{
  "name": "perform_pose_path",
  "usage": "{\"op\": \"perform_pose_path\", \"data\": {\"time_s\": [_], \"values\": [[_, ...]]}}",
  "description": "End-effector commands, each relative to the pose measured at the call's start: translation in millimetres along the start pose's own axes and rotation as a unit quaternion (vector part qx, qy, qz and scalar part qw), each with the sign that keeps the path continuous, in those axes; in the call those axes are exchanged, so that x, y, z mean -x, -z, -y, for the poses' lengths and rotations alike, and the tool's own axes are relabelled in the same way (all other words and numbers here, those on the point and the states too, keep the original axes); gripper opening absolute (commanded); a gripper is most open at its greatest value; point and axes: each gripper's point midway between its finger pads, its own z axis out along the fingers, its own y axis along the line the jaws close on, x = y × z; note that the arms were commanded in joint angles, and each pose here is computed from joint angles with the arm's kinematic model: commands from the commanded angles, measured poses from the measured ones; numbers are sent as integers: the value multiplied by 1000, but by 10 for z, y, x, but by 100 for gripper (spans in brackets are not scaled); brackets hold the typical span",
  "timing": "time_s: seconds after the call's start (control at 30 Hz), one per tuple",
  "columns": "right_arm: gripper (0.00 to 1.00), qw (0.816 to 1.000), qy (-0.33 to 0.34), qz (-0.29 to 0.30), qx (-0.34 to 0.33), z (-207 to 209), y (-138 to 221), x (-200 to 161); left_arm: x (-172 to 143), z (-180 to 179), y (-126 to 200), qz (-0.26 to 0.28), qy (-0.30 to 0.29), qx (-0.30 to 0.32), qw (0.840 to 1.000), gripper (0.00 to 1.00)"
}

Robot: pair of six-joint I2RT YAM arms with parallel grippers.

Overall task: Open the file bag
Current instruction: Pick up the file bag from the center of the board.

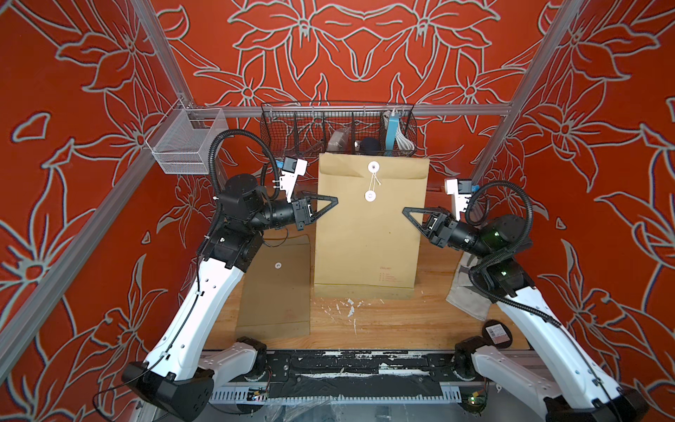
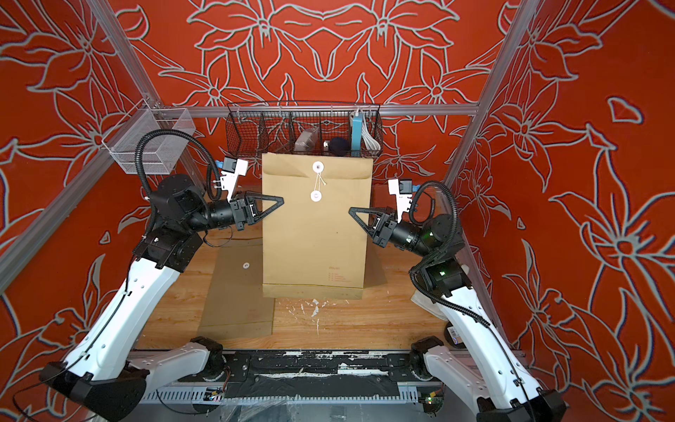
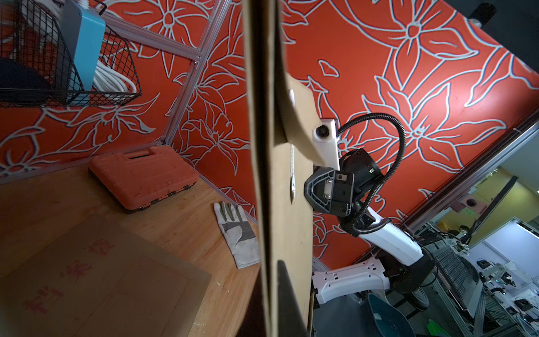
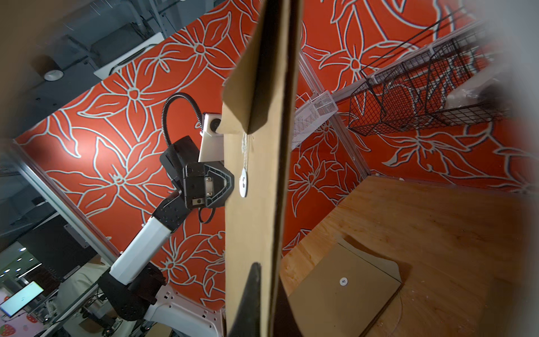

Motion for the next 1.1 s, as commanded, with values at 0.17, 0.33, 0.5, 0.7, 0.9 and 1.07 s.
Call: {"op": "perform_pose_path", "data": {"time_s": [0.17, 0.33, 0.5, 0.7, 0.9, 1.07], "values": [[75, 983, 90, -29, -160, 228, 279, -13, 30, -65, 191, -19, -65, 129, 989, 0], [91, 970, 114, -46, -210, 304, 402, -27, -182, -99, 116, -82, -128, 209, 966, 0], [86, 978, 104, -53, -171, 211, 319, -54, -297, -11, 22, -117, -176, 235, 949, 0], [66, 994, 50, -37, -88, 103, 112, -41, -336, 94, -33, -132, -212, 247, 936, 0], [45, 998, -16, -16, -55, 181, -32, -19, -384, 119, -100, -141, -225, 248, 932, 0], [41, 998, -30, -31, -51, 222, -125, -103, -400, 134, -153, -144, -229, 244, 931, 0]]}}
